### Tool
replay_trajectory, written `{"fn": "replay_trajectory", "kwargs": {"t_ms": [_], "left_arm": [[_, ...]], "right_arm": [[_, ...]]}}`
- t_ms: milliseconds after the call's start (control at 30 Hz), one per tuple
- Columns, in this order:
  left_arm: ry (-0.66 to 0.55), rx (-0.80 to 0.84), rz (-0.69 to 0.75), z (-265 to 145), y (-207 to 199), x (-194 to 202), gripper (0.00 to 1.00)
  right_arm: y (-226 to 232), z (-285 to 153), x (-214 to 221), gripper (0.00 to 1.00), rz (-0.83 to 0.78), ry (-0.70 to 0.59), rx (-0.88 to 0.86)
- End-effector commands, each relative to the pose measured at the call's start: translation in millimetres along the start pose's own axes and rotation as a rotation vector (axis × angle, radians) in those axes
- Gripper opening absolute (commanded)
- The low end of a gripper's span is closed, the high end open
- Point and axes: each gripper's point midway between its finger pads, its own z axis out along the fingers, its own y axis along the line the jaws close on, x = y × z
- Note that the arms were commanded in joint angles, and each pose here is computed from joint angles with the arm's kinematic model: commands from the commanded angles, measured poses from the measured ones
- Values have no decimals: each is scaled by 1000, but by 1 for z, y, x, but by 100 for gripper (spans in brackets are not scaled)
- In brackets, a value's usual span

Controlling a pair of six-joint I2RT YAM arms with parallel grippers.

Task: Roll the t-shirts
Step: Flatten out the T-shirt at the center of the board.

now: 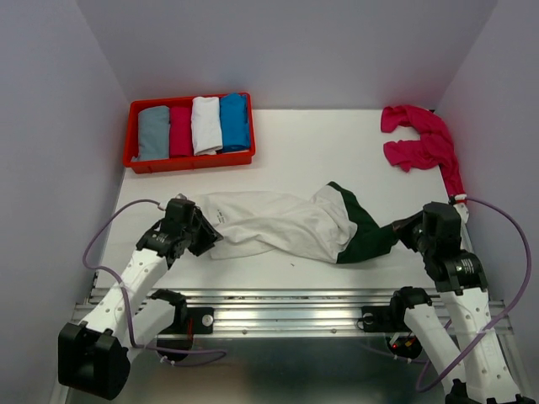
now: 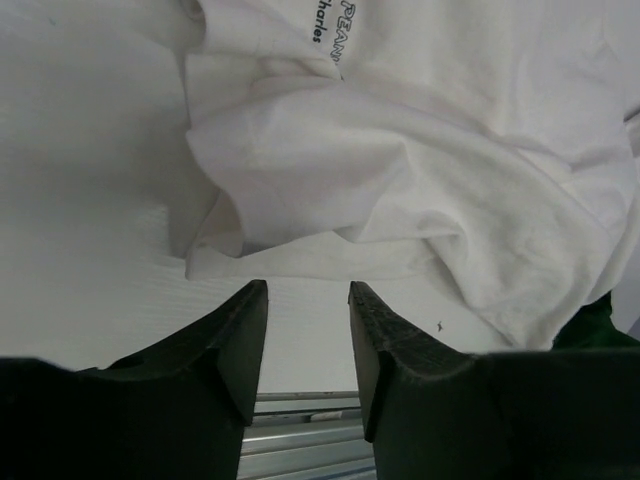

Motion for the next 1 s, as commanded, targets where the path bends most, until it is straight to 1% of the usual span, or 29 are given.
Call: {"fn": "replay_trajectory", "kwargs": {"t_ms": [0,100,300,400,567,600,700,767,800,833,867,900,933,967], "left_arm": [[-35,-94,-17,8,9,-2,54],[-2,-140,1,18,13,5,55],[-22,-183,-6,32,20,6,54],[-27,-199,-8,40,23,6,56],[-11,-258,9,56,37,10,57],[-1,-279,10,59,42,12,56],[-3,-292,26,63,42,10,48],[-9,-287,36,65,37,6,35],[-15,-286,41,66,36,3,27],[-24,-283,55,66,31,-2,8],[-32,-281,62,66,27,-6,0],[-37,-294,71,64,27,-9,0],[-61,-280,89,61,14,-20,0],[-66,-297,98,57,13,-25,0]], "right_arm": [[15,1,-9,1,10,-26,-56],[16,1,-9,1,9,-26,-56],[16,1,-7,1,11,-18,-61],[16,2,-6,1,10,-15,-64],[17,3,-6,1,8,-13,-63],[17,2,-7,1,8,-14,-62],[17,2,-7,1,8,-16,-63],[17,2,-8,1,8,-18,-61],[17,2,-8,1,8,-19,-60],[18,1,-10,1,9,-23,-62],[19,1,-11,1,8,-26,-63],[19,0,-13,1,6,-33,-60],[23,-2,-18,1,5,-46,-66],[23,-3,-24,1,-6,-70,-56]]}}
